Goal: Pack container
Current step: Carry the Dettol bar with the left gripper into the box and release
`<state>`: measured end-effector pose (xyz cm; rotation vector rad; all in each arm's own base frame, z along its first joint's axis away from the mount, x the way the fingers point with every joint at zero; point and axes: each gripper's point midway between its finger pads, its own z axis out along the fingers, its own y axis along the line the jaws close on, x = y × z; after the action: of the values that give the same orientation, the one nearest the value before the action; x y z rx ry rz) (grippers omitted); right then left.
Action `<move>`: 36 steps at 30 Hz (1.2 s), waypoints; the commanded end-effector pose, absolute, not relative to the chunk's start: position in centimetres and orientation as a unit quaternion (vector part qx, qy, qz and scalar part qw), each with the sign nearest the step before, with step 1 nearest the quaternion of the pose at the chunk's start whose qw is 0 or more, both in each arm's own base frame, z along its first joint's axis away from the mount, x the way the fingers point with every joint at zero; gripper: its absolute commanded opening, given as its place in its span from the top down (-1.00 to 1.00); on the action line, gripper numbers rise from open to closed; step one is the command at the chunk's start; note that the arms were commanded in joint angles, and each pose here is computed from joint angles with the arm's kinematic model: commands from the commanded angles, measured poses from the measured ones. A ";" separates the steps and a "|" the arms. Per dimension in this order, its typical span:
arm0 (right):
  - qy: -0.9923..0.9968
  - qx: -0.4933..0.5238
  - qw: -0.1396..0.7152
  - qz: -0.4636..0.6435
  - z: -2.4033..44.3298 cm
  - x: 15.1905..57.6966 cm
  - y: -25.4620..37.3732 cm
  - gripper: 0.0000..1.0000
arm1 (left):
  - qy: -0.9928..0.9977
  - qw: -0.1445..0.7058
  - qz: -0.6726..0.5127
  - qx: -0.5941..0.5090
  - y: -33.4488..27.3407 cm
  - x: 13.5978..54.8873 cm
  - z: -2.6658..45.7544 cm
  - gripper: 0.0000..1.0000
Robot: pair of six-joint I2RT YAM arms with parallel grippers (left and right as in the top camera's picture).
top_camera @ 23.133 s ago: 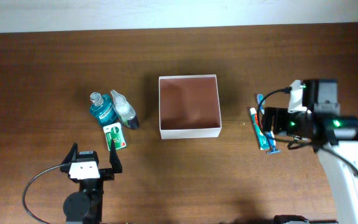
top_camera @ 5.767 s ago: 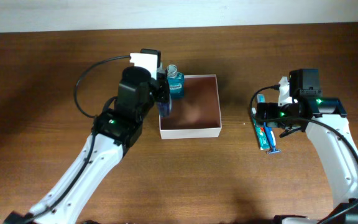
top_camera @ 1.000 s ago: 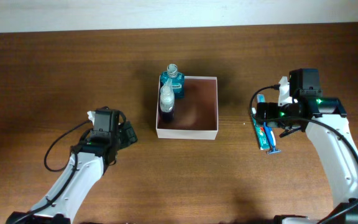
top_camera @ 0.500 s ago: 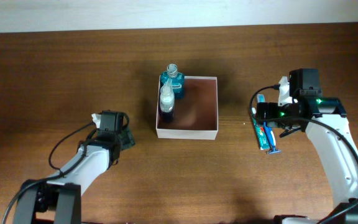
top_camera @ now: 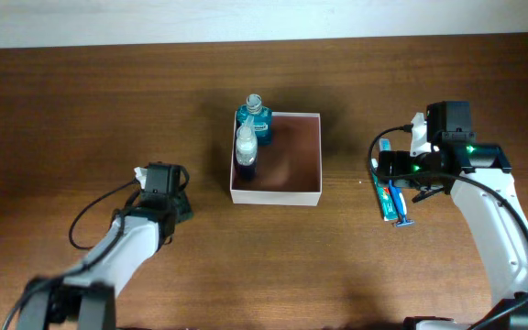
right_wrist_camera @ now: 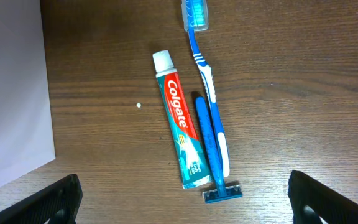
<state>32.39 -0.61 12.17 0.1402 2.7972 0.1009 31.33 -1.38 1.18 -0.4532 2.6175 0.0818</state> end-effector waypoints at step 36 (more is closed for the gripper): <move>0.983 0.048 0.175 0.033 12.6 32.8 -0.6 -0.97 | 0.805 0.546 -0.228 0.054 -25.8 36.0 17.6 0.46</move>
<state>32.35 -0.60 12.16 0.1409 2.7991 0.1011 35.05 -26.14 18.89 0.1660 1.9038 -0.6662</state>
